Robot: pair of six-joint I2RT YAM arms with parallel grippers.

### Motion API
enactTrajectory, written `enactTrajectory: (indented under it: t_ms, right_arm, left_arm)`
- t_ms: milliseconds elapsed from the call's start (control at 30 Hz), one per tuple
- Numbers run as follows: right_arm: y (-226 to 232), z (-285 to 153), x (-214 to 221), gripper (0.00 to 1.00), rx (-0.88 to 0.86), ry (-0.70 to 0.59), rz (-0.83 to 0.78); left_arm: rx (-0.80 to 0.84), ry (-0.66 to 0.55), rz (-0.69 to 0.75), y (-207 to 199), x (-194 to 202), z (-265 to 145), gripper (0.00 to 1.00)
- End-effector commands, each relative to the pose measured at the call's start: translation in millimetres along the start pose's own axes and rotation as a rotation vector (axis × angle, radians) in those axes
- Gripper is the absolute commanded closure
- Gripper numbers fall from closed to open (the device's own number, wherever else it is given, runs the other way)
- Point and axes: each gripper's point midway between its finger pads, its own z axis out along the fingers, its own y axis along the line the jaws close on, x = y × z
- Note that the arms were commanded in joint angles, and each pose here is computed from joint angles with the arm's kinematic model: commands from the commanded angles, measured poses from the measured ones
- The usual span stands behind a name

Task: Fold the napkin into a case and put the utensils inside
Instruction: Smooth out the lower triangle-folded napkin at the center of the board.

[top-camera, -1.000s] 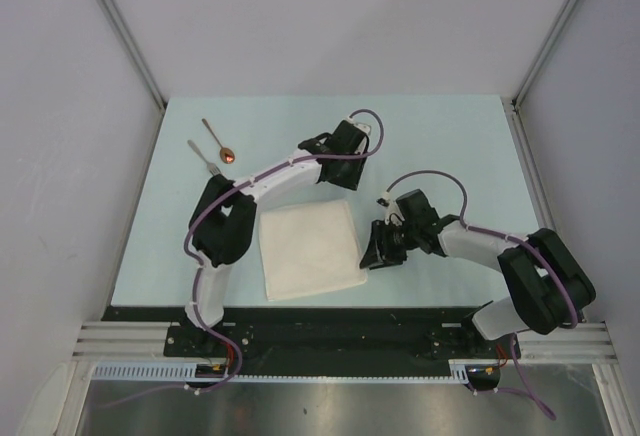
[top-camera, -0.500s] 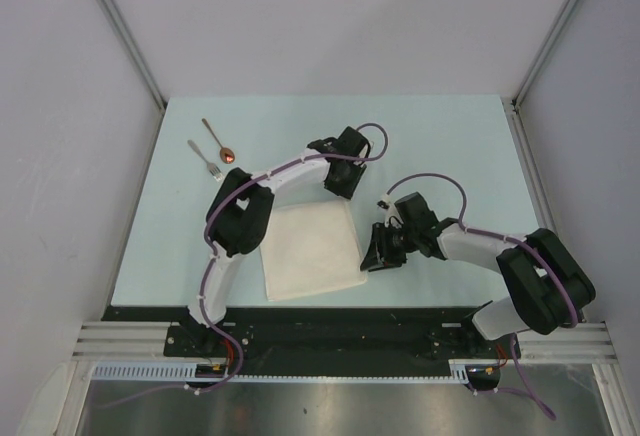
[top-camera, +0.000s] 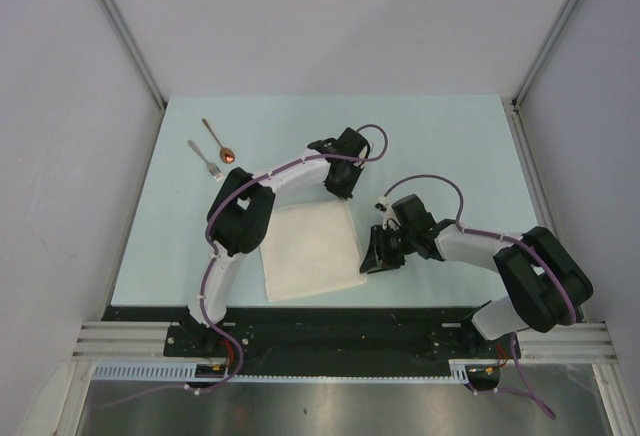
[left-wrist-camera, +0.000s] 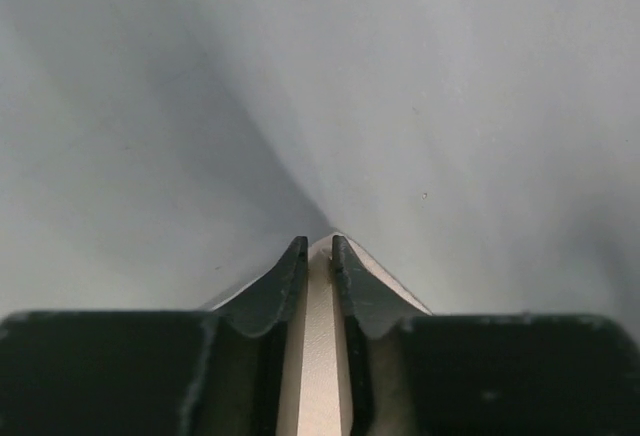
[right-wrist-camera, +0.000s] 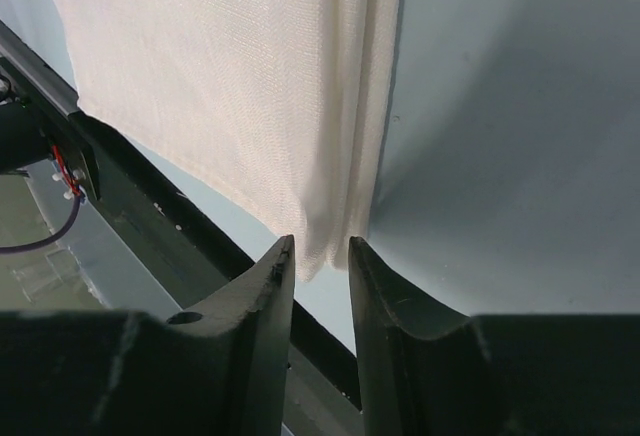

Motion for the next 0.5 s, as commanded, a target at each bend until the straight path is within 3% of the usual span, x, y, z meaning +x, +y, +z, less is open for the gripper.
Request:
enactTrajectory:
  t_ms: [0, 167, 467]
  right_arm:
    - [-1.2, 2.4, -0.3, 0.69, 0.009, -0.005, -0.003]
    - [0.1, -0.2, 4.0, 0.78, 0.006, -0.002, -0.004]
    - [2.7, -0.6, 16.3, 0.87, -0.023, 0.009, 0.014]
  left_arm:
    - [0.019, -0.033, -0.003, -0.8, -12.9, -5.3, 0.84]
    - [0.025, -0.037, -0.009, -1.7, -14.8, -4.4, 0.98]
    - [0.017, -0.029, -0.049, 0.8, -14.1, 4.8, 1.0]
